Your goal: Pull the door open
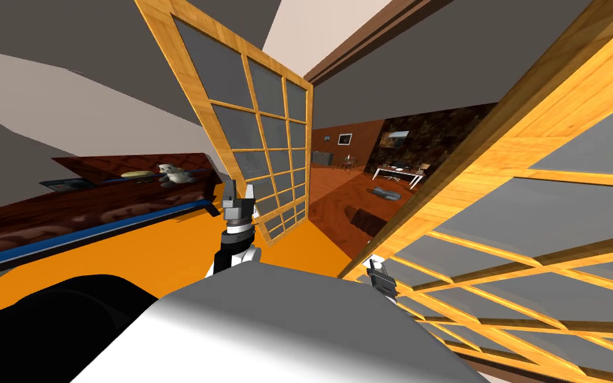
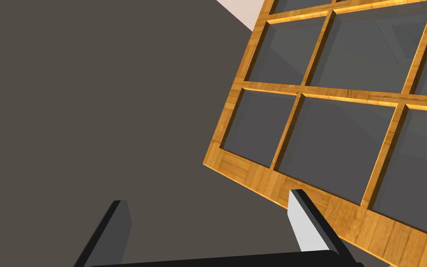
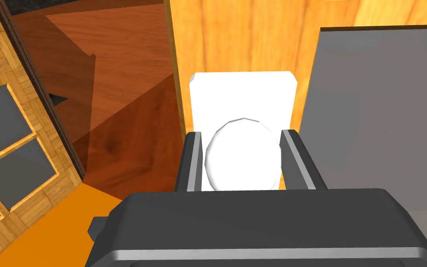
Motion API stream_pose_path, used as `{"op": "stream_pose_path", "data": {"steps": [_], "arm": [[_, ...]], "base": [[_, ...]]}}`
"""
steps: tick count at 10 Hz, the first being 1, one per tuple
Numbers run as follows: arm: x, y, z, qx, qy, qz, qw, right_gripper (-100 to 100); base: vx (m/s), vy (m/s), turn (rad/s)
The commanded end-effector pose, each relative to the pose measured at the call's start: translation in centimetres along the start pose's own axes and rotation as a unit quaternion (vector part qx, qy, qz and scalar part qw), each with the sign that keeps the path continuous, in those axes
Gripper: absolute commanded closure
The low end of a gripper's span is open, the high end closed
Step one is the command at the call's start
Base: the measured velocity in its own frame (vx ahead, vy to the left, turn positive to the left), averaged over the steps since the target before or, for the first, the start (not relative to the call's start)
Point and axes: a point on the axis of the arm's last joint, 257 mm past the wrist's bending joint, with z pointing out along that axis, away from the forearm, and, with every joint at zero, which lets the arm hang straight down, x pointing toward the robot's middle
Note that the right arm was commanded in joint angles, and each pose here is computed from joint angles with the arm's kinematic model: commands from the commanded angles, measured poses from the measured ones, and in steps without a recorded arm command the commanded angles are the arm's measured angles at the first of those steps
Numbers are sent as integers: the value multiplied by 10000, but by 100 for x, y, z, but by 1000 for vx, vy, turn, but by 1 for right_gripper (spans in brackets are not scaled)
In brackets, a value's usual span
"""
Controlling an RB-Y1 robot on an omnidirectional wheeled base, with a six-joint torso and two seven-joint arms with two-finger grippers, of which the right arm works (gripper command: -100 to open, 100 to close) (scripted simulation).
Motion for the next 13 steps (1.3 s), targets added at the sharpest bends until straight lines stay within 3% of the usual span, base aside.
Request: {"op": "stream_pose_path", "data": {"steps": [1,2,8,9,10,13], "arm": [[0,0,0,0,0,0,10000,100],[-20,-25,-91,146,-22,1,9999,100],[-6,-63,-327,585,-10,9,9983,100],[0,-66,-295,542,3,-2,9985,100],[-20,-75,-360,638,-25,8,9980,100],[-15,-69,-415,766,-16,8,9971,100]], "base": [[-104,11,10],[-162,8,129],[-244,-25,118],[-113,-4,11],[-199,-10,148],[-231,-26,137]]}}
